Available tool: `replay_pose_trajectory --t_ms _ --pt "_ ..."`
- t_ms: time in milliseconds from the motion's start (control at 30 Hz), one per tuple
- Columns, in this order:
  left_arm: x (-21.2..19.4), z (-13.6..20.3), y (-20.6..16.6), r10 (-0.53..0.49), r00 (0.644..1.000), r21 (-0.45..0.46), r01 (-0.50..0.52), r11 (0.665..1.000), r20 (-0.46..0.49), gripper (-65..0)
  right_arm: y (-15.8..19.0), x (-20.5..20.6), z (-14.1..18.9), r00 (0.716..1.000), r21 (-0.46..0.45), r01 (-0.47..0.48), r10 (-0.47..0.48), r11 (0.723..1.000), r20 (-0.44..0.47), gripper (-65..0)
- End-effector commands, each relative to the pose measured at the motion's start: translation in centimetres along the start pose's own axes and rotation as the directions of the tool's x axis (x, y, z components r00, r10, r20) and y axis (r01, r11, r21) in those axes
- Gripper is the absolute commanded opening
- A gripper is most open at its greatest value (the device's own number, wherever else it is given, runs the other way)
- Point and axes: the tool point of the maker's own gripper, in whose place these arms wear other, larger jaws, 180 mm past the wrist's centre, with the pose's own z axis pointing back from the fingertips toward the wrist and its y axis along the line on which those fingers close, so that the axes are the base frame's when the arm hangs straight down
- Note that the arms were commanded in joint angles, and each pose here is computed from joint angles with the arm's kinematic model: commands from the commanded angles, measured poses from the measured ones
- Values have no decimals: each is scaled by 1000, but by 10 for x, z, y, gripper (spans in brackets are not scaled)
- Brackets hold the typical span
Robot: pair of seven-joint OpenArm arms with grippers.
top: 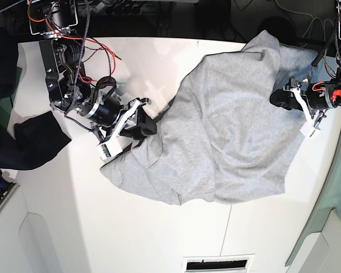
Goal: Layout the t-shirt on the table in an organized manner, then fold the t-shirt properly
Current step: 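Drag the held fabric with the right gripper away from the left gripper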
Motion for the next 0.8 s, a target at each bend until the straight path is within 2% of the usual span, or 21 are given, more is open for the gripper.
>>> replay_pose_trajectory --t_ms 0,133,200,267,500,567,667,767 --pt "9 8 6 -21 1000 17 21 1000 15 -348 2 24 1 997 8 -20 19 1000 79 -459" --pt "9 8 6 -21 1000 17 21 1000 15 -348 1 35 2 990 -1 -36 36 999 134 -465" --pt "9 8 6 -21 1000 17 21 1000 15 -348 1 35 1 990 -3 -41 41 999 132 -533" --pt "10 8 6 -22 1000 17 21 1000 18 -349 0 34 1 991 -6 -46 46 999 129 -643" --pt "12 8 6 -22 999 17 22 1000 30 -348 1 35 2 991 -3 -50 50 999 125 -650" --pt "12 8 6 -22 999 18 22 1000 29 -349 2 33 6 994 -1 -57 57 998 95 -650" --pt "9 8 9 -34 999 32 33 999 14 -348 0 34 26 997 -18 -44 45 999 67 -650" --pt "8 8 10 -39 999 38 39 999 7 -348 -6 43 60 993 -57 -24 31 998 116 -650"
